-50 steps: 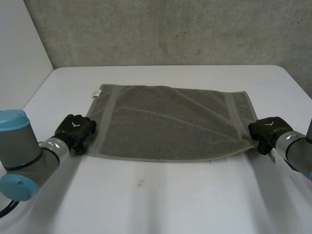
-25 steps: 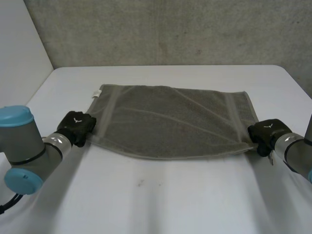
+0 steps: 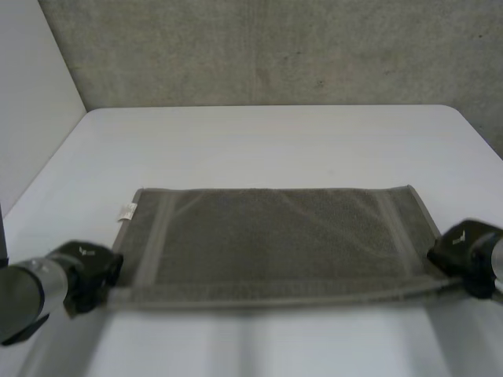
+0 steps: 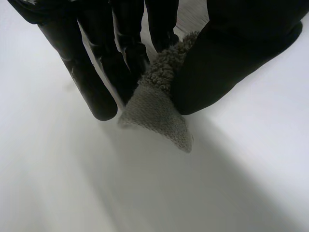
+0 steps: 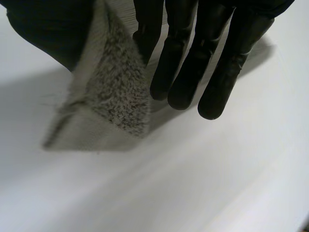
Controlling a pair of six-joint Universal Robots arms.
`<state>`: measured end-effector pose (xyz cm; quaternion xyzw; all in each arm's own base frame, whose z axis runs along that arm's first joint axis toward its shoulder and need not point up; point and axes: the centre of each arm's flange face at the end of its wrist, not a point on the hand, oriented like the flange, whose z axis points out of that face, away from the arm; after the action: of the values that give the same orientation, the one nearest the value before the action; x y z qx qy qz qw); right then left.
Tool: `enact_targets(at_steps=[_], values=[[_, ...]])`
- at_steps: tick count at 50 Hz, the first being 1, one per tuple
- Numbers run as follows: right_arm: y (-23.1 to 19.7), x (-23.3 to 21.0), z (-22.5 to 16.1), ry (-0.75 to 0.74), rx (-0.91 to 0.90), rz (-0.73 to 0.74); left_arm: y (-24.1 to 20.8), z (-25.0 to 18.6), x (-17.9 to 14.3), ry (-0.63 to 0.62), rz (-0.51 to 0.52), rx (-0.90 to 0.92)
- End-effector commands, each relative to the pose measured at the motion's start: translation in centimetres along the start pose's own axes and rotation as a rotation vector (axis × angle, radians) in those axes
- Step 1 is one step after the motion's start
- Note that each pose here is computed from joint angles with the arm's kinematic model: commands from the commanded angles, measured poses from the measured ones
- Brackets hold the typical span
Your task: Fold the laundry
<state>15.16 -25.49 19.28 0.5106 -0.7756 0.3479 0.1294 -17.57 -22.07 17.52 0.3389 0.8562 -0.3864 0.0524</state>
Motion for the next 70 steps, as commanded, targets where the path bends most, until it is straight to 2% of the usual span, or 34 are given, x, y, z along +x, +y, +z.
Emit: enact_targets(at_steps=[1, 5, 16, 27, 34, 44, 52, 55, 57, 61, 66, 70], values=[[-2.8, 2.5, 3.2, 0.175, 0.156, 0.113, -3.9, 4.2, -0.6, -0.056, 0.033, 0.175], [-5.9, 2.1, 6.0, 0.212, 0.254, 0.141, -6.0, 7.6, -1.4, -0.09, 0.017, 0.238], [-7.0, 2.3, 12.3, 0.324, 0.239, 0.132, -8.9, 14.6, -2.1, -0.151, -0.022, 0.35], [-7.5, 2.7, 15.3, 0.395, 0.287, 0.113, -8.6, 17.1, -1.7, -0.174, -0.022, 0.335], [-7.5, 3.1, 15.4, 0.424, 0.269, 0.093, -8.7, 16.9, -1.9, -0.192, -0.022, 0.332], [-8.2, 3.9, 14.7, 0.46, 0.284, 0.107, -9.8, 15.4, -2.3, -0.203, -0.033, 0.365], [-9.9, 6.7, 10.6, 0.526, 0.382, 0.226, -12.4, 11.9, -3.7, -0.236, -0.091, 0.468], [-10.5, 7.7, 8.5, 0.549, 0.426, 0.278, -13.4, 9.8, -4.5, -0.246, -0.135, 0.514], [-11.2, 8.7, 5.7, 0.575, 0.483, 0.318, -14.0, 7.3, -5.1, -0.255, -0.174, 0.552], [-11.3, 9.2, 3.6, 0.591, 0.508, 0.333, -14.3, 4.7, -5.4, -0.26, -0.205, 0.584], [-10.0, 8.4, 2.0, 0.518, 0.459, 0.329, -13.1, 2.5, -4.8, -0.241, -0.238, 0.579], [-7.2, 6.2, 1.8, 0.368, 0.326, 0.358, -11.0, 1.7, -3.4, -0.194, -0.271, 0.548]])
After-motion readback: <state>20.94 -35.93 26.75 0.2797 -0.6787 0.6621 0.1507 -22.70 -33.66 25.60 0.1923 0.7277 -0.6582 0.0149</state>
